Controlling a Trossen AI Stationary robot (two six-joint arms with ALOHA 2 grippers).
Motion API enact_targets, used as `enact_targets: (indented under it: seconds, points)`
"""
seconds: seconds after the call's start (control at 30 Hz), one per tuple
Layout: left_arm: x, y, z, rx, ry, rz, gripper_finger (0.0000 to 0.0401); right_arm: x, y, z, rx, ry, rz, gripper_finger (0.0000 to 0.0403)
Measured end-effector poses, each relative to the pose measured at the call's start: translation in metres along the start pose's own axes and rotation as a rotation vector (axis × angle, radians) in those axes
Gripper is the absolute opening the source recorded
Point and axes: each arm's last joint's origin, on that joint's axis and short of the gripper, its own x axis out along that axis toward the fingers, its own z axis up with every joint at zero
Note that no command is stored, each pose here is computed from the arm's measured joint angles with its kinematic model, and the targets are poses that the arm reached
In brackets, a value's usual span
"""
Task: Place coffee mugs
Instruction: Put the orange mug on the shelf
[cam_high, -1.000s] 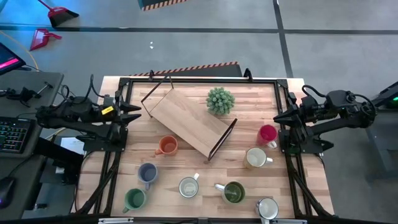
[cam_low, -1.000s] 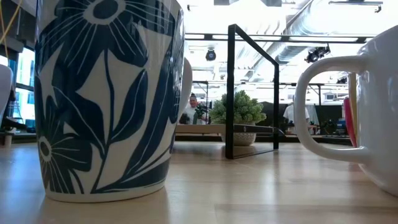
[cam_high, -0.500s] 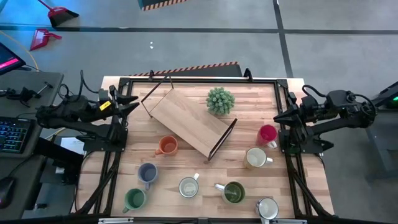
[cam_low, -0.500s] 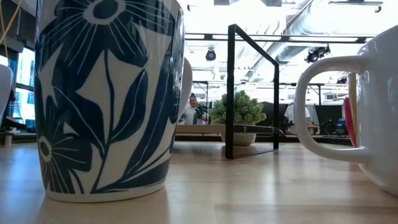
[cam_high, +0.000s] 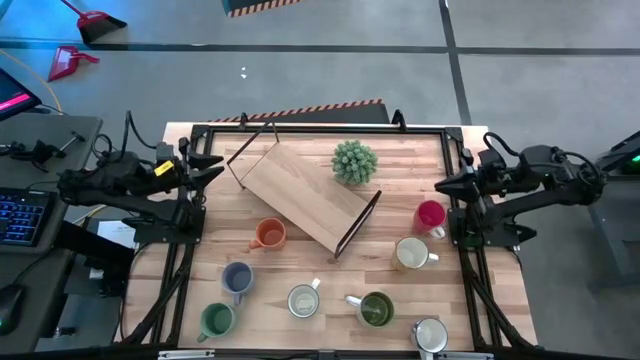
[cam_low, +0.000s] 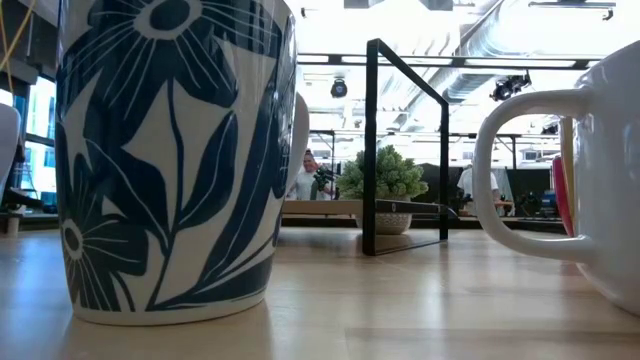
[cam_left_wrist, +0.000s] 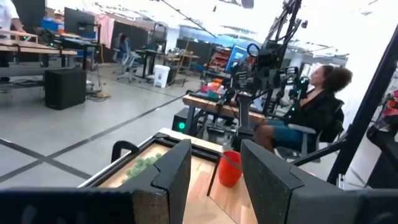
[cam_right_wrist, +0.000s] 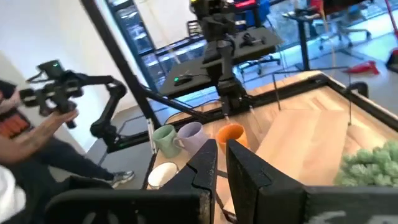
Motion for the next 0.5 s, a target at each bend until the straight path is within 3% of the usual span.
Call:
enact_targets:
  seconds: [0.13, 0.23, 0.33, 0.5]
  points:
    - [0.004, -0.002, 0.000, 0.024, 0.003, 0.006, 0.0131, 0.009, -0.001, 0.000, -0.013, 0.002, -0.085, 0.0024]
    - [0.008, -0.003, 0.000, 0.118, 0.004, 0.009, 0.0131, 0.017, -0.002, -0.001, 0.015, 0.012, -0.135, 0.0024]
    - [0.011, -0.006, 0.005, 0.205, -0.043, 0.006, 0.0131, 0.023, -0.002, -0.002, -0.053, 0.032, -0.154, 0.0024]
    - [0.014, -0.009, 0.014, 0.202, -0.139, 0.005, 0.0131, 0.031, 0.000, 0.000, -0.113, 0.028, -0.171, 0.0024]
